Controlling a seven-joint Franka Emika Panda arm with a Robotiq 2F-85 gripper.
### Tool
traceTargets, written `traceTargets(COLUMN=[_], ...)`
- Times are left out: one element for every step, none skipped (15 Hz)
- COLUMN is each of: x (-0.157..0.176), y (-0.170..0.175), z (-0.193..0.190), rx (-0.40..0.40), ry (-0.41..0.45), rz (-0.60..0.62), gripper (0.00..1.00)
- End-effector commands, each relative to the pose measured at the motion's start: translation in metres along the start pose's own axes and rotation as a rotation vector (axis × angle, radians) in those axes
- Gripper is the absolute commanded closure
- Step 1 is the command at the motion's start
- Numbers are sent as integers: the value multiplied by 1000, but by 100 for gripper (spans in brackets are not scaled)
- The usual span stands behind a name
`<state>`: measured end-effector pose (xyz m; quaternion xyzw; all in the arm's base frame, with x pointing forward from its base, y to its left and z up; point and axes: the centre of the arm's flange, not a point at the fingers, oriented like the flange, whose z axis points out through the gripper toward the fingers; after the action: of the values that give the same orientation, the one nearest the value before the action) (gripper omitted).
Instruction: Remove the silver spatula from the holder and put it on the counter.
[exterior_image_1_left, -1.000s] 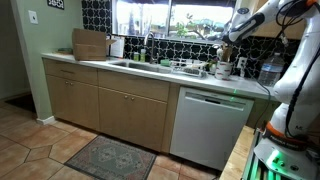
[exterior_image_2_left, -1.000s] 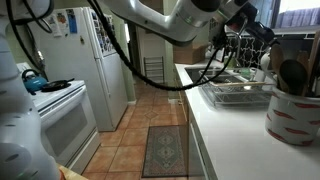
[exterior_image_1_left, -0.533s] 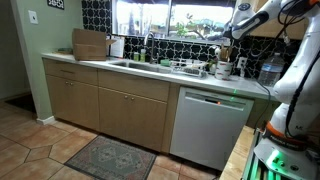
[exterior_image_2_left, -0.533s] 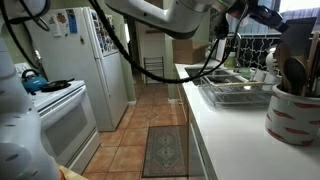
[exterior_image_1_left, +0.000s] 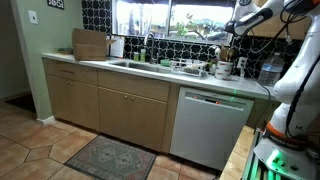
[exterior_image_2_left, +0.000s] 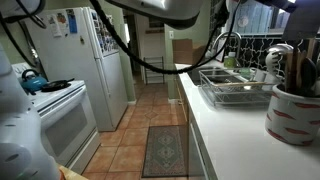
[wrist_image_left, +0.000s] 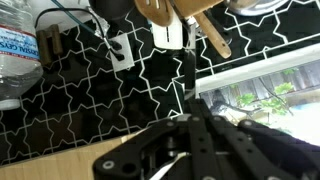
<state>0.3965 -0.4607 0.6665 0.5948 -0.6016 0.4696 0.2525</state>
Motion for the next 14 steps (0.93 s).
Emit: traceTargets(x=[14, 18, 21, 24, 27, 29, 31, 32, 33, 33, 33, 32, 31, 30], y=[-4, -6, -8, -9, -11, -12, -14, -16, -17, -19, -20, -21, -22, -24], z=[-22, -27, -32, -38, -42, -48, -53, -58, -63, -68, -72, -75, -78, -81], rx=[-14, -9, -4, 0, 1, 7, 9, 14, 18, 22, 23, 21, 14, 11], ry=[36, 43, 47, 49, 63, 67, 81, 91, 104, 110, 112, 114, 121, 124], rz=[34, 38, 37, 32, 32, 19, 9, -3, -12, -26, -42, -55, -67, -80], gripper=[100, 100, 100, 100, 100, 100, 100, 100, 100, 100, 100, 100, 100, 100])
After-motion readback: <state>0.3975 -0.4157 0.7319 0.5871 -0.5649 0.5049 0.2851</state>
